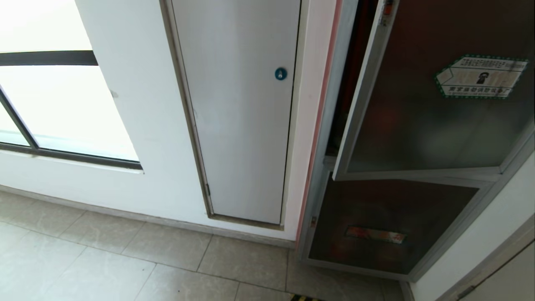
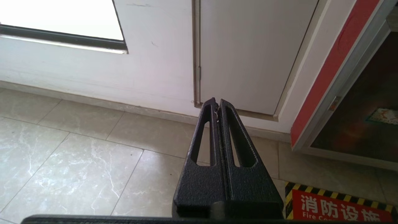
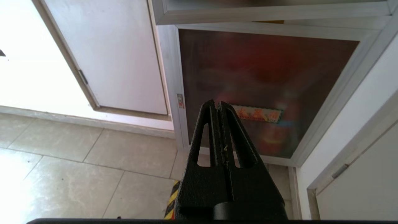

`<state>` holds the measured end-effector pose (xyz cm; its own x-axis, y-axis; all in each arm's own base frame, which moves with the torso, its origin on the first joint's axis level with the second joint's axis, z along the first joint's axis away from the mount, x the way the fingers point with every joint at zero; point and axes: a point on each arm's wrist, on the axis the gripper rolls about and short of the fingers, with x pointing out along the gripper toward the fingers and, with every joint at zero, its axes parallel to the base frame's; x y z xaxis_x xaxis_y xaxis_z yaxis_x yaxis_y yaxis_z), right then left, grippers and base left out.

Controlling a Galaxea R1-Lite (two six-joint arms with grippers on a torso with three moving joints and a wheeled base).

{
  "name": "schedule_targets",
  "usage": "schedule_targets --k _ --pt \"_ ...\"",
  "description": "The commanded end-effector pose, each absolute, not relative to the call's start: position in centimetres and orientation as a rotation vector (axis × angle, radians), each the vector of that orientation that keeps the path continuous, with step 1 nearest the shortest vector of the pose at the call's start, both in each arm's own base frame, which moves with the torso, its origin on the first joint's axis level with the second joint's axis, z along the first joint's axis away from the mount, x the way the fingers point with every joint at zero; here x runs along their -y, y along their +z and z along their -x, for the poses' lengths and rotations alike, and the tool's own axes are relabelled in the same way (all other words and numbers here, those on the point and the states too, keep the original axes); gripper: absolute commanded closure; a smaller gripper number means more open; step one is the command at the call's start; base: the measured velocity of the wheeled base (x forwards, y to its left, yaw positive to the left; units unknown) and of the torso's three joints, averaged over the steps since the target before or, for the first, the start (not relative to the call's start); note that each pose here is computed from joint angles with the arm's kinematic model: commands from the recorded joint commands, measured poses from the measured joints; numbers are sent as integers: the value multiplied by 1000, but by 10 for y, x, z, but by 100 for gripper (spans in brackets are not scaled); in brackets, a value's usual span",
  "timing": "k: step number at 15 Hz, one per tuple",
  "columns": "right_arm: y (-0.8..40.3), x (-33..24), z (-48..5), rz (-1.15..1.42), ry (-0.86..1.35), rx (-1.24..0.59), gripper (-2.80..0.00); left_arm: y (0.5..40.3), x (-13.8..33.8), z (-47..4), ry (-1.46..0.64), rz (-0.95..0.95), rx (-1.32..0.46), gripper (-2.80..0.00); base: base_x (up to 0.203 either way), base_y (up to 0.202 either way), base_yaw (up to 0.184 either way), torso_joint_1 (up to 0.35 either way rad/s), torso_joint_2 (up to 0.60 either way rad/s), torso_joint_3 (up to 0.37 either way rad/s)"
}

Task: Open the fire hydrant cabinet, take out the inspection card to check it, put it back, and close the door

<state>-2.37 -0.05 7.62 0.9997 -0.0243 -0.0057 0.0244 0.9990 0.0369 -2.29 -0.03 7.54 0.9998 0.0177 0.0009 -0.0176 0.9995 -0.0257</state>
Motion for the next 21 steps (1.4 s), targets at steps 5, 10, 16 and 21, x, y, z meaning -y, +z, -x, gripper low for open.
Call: schedule_targets --k 5,10,16,21 --pt "76 1 24 -38 -23 -7 0 75 0 23 18 26 0 0 196 0 0 5 1 2" --pt "76 0 24 -37 -25 -7 0 75 0 23 18 26 0 0 195 0 0 1 2 2" --pt "76 0 24 -38 -24 -7 0 75 0 23 18 26 0 0 197 0 -1 4 1 2" --pt "76 0 24 -38 -25 -7 0 75 0 23 18 26 0 0 196 0 0 3 3 2"
